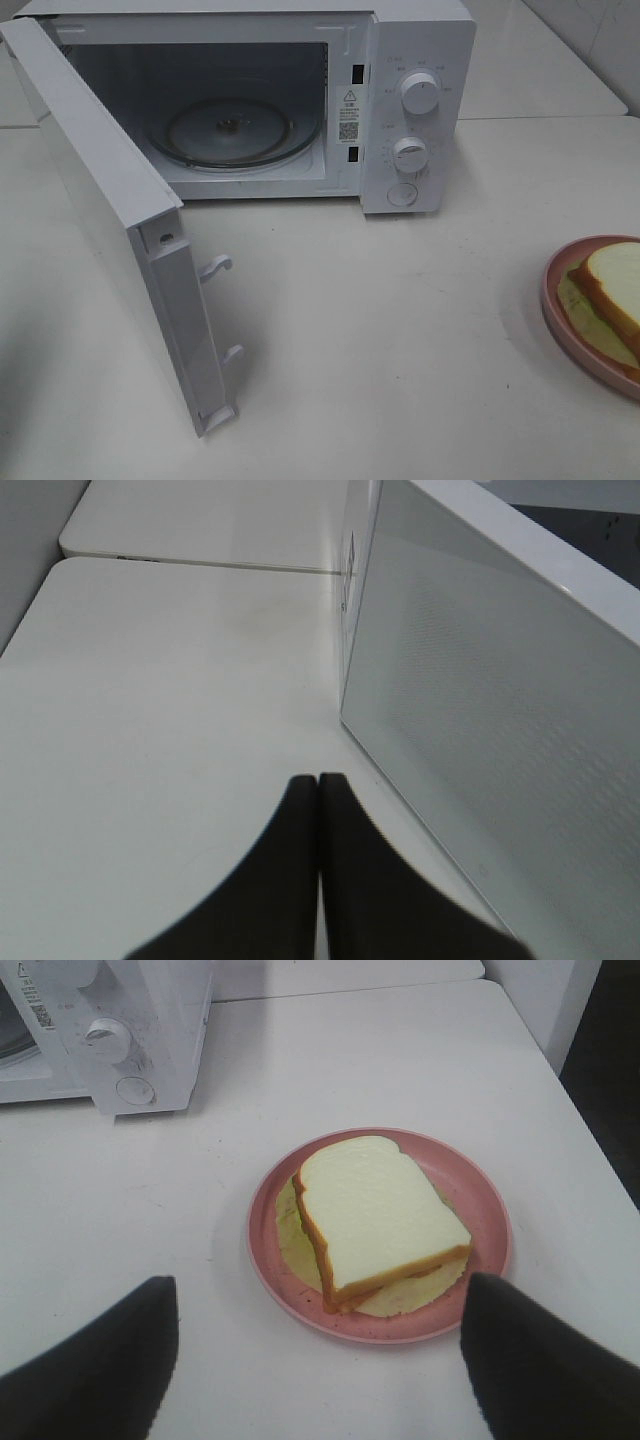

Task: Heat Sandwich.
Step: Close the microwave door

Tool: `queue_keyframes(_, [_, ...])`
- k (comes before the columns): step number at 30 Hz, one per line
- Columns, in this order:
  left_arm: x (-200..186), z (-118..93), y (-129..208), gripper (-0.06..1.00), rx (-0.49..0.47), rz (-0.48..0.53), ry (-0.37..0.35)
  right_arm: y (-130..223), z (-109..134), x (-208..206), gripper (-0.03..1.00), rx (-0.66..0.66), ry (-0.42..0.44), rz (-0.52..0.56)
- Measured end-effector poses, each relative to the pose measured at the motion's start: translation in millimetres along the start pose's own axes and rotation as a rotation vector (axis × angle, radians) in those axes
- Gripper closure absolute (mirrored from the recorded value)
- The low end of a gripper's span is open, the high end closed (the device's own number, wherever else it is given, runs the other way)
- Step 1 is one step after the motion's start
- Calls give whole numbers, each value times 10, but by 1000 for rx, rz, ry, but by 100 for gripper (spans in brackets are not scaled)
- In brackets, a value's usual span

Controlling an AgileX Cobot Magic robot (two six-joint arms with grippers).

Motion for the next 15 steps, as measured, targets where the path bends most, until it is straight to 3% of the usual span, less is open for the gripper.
queue_keyframes(7, [438,54,124,94,-11,-43,-25,0,0,0,20,0,0,0])
queue_keyframes(15, [804,121,143,94,13,-184,-60,0,0,0,20,0,0,0])
Point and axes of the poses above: a point on each arm's last joint axis where the gripper is mounted, x pointing out along that axis toward the gripper, z along the wrist's bending axis when the last joint is at zero, y = z × x, the point moved 9 cm from there along x, pointing out along that axis toward the gripper, and after that the axes turned 3 degrees about x, right-handed, at the moved point
